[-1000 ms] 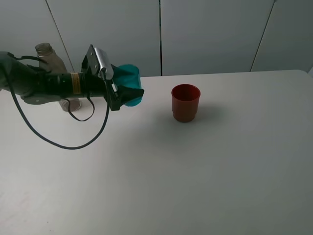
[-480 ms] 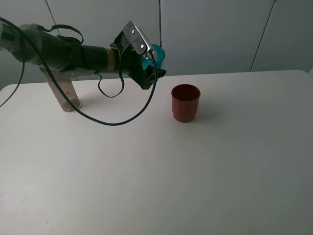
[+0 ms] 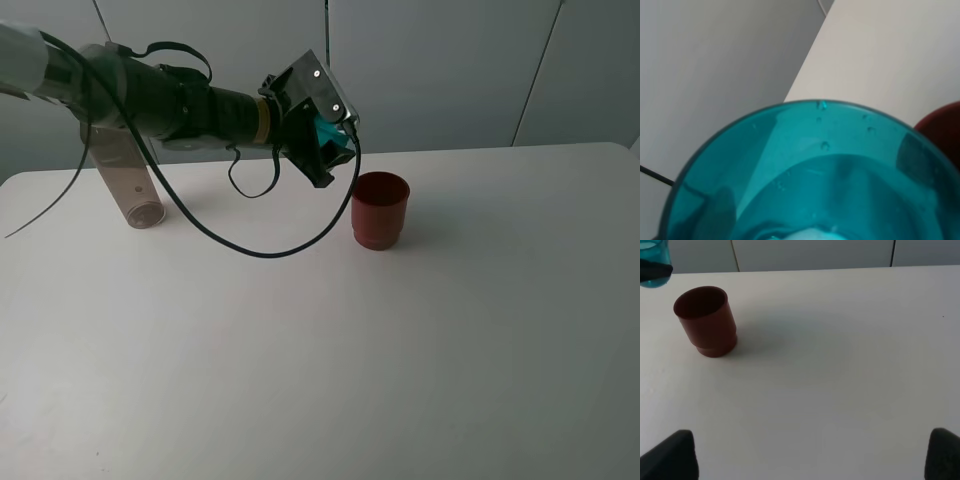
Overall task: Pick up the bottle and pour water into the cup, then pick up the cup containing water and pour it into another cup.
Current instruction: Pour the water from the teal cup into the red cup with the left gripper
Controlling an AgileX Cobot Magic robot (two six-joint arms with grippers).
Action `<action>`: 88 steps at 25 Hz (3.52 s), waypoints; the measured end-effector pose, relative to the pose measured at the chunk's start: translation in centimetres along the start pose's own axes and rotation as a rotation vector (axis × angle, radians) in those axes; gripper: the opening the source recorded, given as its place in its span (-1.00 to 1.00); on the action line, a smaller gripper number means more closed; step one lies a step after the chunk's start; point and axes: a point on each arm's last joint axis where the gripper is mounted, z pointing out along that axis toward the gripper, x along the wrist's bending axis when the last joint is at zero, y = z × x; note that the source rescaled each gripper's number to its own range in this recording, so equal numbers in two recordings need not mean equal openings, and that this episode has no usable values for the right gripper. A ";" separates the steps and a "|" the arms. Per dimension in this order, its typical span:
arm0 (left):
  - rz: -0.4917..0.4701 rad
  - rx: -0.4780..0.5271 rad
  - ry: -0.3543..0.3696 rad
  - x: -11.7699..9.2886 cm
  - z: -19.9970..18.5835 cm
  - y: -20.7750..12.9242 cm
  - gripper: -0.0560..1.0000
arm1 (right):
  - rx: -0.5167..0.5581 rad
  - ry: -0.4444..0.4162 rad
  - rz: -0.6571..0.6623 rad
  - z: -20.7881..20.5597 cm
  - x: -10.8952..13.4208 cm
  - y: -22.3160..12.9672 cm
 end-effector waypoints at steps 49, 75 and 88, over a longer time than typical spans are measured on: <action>0.454 0.127 0.022 -1.8 2.4 1.3 -0.69 | 0.000 0.000 -0.001 0.0 0.0 0.0; 0.598 0.115 0.026 -1.8 2.5 2.2 -0.69 | 0.000 0.000 0.000 0.0 0.0 0.0; 0.700 0.123 0.022 -2.3 2.7 2.8 -0.69 | 0.000 0.000 0.000 0.0 0.0 0.0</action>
